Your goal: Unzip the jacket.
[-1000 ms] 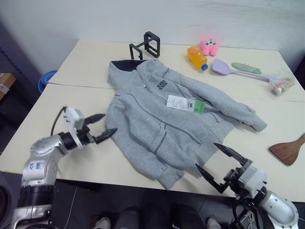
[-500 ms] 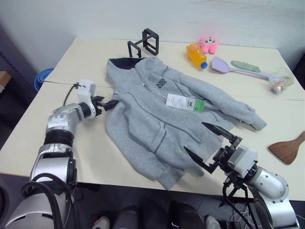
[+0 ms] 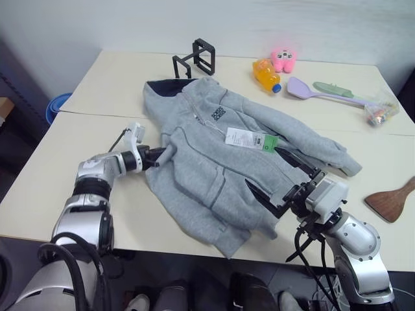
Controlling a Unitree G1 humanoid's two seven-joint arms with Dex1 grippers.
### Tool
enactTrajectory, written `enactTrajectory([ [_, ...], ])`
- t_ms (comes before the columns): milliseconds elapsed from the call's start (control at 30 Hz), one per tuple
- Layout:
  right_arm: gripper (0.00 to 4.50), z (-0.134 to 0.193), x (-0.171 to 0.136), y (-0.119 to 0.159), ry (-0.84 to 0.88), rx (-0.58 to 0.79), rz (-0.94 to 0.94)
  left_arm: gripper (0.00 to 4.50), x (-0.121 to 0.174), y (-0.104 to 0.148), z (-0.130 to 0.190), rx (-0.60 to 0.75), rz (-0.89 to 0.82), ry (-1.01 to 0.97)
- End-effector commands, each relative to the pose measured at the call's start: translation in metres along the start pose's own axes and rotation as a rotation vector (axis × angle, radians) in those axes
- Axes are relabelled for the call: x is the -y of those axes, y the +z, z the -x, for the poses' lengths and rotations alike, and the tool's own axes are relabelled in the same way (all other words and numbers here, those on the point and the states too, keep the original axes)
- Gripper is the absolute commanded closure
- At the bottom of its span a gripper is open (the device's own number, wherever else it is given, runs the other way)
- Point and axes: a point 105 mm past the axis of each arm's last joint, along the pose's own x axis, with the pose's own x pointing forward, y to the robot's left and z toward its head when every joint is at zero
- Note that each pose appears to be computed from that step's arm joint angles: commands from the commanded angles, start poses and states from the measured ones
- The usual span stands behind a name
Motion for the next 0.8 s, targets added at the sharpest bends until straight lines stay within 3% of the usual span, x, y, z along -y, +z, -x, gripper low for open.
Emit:
enactTrajectory([
  [33, 0.00, 0.010, 0.007, 0.004, 0.008, -0.015, 0.023, 4.49, 0.033, -0.014, 0.026, -0.023, 0.009, -0.084],
  [233, 0.00, 0.028, 0.005, -0.005, 0.073, -0.099, -0.027, 4.49, 0.077, -0.044, 0.076, -0.065, 0.000, -0.055],
  [333, 0.00, 0.052, 0.001, -0.017, 0.151, -0.223, -0.096, 4.49, 0.099, -0.061, 0.098, -0.096, -0.008, -0.067],
  [500, 0.00, 0.085, 0.008, -0.035, 0.134, -0.405, -0.190, 4.49, 0.120, -0.081, 0.130, -0.090, 0.037, -0.109],
  [700, 0.00, 0.105, 0.021, -0.045, 0.069, -0.510, -0.217, 4.49, 0.161, -0.107, 0.152, -0.173, 0.094, -0.269],
  [800, 0.00, 0.112, 0.027, -0.048, 0.060, -0.525, -0.203, 4.49, 0.164, -0.104, 0.154, -0.097, 0.055, -0.303],
])
